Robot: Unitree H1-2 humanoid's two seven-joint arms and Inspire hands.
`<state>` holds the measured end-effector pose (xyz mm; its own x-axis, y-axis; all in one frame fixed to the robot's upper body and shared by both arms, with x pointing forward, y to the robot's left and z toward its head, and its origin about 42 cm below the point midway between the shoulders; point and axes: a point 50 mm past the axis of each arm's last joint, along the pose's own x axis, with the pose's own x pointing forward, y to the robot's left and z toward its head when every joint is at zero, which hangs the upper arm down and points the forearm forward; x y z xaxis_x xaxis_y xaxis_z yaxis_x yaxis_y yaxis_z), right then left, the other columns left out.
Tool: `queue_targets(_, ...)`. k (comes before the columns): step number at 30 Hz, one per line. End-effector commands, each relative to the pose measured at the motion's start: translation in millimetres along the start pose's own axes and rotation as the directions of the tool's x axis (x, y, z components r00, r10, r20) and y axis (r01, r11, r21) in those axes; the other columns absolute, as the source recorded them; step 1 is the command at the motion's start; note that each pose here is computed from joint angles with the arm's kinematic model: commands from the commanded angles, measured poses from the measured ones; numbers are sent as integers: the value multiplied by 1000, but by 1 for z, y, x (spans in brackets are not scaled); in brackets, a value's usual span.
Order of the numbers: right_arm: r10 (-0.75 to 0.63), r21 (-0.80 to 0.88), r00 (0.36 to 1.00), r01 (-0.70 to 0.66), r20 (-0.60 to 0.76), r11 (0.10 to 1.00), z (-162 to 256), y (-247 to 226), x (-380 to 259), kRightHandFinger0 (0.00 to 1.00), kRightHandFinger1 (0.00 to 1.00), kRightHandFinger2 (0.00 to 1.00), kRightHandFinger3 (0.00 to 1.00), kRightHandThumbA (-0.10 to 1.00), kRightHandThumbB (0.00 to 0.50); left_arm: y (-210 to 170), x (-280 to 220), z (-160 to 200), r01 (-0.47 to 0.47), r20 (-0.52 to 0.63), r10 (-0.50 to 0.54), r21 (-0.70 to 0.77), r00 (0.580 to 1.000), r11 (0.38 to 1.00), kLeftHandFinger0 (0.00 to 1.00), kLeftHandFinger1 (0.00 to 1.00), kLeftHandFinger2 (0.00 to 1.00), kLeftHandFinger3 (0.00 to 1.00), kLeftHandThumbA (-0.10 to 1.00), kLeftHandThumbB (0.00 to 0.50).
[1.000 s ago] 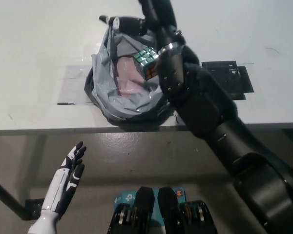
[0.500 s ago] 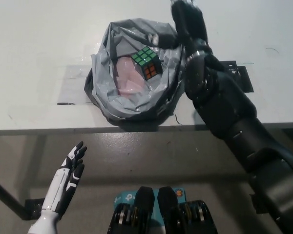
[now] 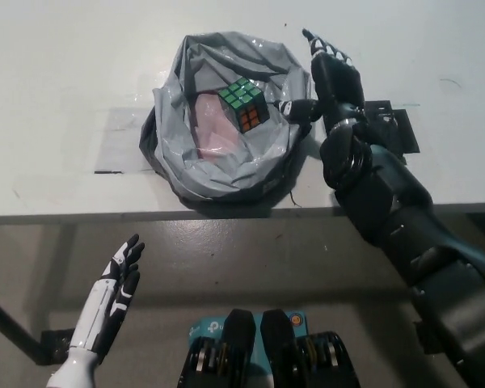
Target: Use the right hand to pick up a rubix's cube and place it into a plastic bag and lift the bag
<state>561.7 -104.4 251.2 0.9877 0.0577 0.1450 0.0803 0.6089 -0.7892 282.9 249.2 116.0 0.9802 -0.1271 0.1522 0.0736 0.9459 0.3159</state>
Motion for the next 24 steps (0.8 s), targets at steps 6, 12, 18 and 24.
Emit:
queue_targets(6, 23, 127, 1000, -20, -19, 992, 25, -6, 10, 1000, 1000, 1000, 1000, 838, 500, 0, 4, 11, -5, 54, 5, -3, 999, 1000, 1000, 1000, 1000, 1000, 1000, 161)
queue_targets(12, 94, 326, 991, -59, -92, 944, 30, -6, 13, 1000, 1000, 1000, 1000, 818, 500, 1, 5, 11, -4, 53, 3, 5, 999, 1000, 1000, 1000, 1000, 1000, 1000, 155)
queue_targets(18, 309, 604, 930, -133, -198, 786, 19, -15, 19, 44, 202, 470, 1000, 620, 345, 0, 7, 12, 1, 60, -2, 15, 998, 1000, 1000, 1000, 1000, 1000, 1000, 145)
queue_targets(24, 305, 706, 923, -54, -234, 707, 13, -29, 24, 0, 93, 490, 751, 70, 260, 1, 10, 13, 0, 62, 0, 5, 998, 1000, 1000, 1000, 1000, 1000, 1000, 148)
